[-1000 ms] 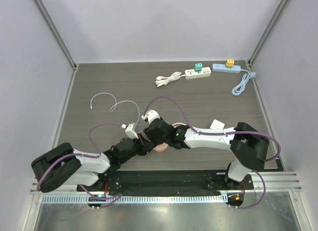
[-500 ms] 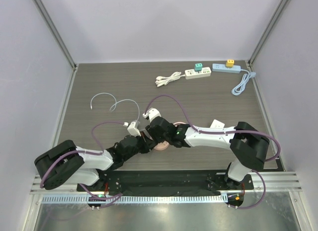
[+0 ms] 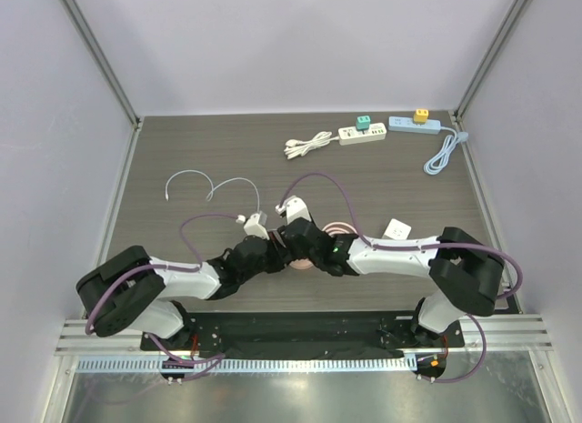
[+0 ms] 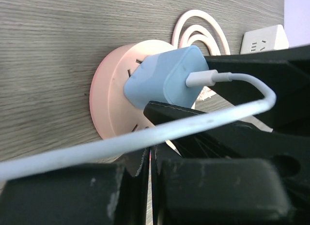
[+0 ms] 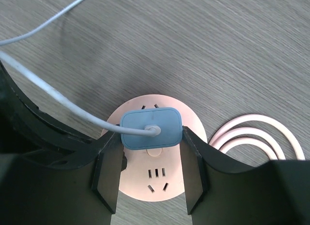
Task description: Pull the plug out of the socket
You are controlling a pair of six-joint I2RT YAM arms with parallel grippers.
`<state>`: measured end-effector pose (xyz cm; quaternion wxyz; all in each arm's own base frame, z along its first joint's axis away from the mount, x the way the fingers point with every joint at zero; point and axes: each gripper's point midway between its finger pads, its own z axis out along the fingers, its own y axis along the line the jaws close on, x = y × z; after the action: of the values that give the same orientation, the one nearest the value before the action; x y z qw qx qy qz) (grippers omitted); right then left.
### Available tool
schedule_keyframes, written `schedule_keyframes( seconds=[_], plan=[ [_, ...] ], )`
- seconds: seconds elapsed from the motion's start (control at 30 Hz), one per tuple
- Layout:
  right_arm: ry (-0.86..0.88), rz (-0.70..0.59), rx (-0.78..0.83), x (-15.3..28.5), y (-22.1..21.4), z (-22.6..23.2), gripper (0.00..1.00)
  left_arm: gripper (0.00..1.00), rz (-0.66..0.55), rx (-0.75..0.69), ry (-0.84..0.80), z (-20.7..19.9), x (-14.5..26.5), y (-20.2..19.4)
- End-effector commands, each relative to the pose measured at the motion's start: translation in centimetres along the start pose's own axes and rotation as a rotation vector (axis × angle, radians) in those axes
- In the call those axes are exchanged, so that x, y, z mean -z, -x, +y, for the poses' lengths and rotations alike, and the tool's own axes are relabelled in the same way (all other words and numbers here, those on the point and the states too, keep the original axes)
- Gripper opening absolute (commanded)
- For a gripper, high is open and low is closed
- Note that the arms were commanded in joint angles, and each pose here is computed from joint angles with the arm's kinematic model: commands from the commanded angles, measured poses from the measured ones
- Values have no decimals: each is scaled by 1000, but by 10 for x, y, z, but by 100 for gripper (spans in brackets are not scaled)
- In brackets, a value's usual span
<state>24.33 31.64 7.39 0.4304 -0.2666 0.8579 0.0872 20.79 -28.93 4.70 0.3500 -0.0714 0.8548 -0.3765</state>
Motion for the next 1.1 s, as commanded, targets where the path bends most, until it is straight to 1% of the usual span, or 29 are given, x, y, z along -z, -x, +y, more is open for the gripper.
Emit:
schedule_keyframes(
  seconds=[0.0, 0.03, 0.3, 0.4, 0.43, 0.53, 0.6, 0.63, 0.7, 0.77, 0.8, 0.9, 0.97, 1.0, 1.07],
  plan=[
    [44, -235, -177, 18, 59, 8, 1, 0, 99, -45, 199, 50, 4, -27],
    [42, -236, -190, 18, 55, 6, 1, 0, 100, -44, 201, 50, 3, -27],
    [75, -321, -262, 27, 59, 5, 1, 0, 125, -28, 245, 57, -3, -28],
    [58, -310, -252, 26, 57, 2, 1, 0, 147, -35, 265, 59, -5, -32],
    [59, -317, -256, 28, 65, 4, 1, 0, 151, -36, 268, 59, -6, -32],
    [55, -286, -247, 26, 75, 9, 1, 0, 156, -30, 261, 58, -7, -33],
    [26, -223, -233, 20, 68, 9, 1, 0, 153, -28, 256, 58, -7, -33],
    [30, -228, -244, 21, 78, 12, 1, 0, 149, -26, 251, 57, -7, -31],
    [21, -193, -244, 18, 74, 13, 1, 0, 148, -25, 254, 59, -6, -31],
    [28, -196, -270, 19, 82, 16, 1, 0, 150, -22, 255, 60, -6, -31],
    [27, -164, -266, 18, 78, 15, 1, 0, 149, -22, 252, 59, -6, -31],
    [41, -158, -261, 20, 79, 17, 1, 0, 150, -18, 247, 59, -5, -31],
    [55, -175, -245, 24, 81, 16, 1, 0, 152, -13, 246, 60, -6, -31],
    [86, -232, -261, 29, 92, 19, 1, 0, 150, -12, 245, 60, -6, -30],
    [111, -271, -237, 38, 79, 16, 1, 0, 154, -9, 244, 60, -6, -31]
  ],
)
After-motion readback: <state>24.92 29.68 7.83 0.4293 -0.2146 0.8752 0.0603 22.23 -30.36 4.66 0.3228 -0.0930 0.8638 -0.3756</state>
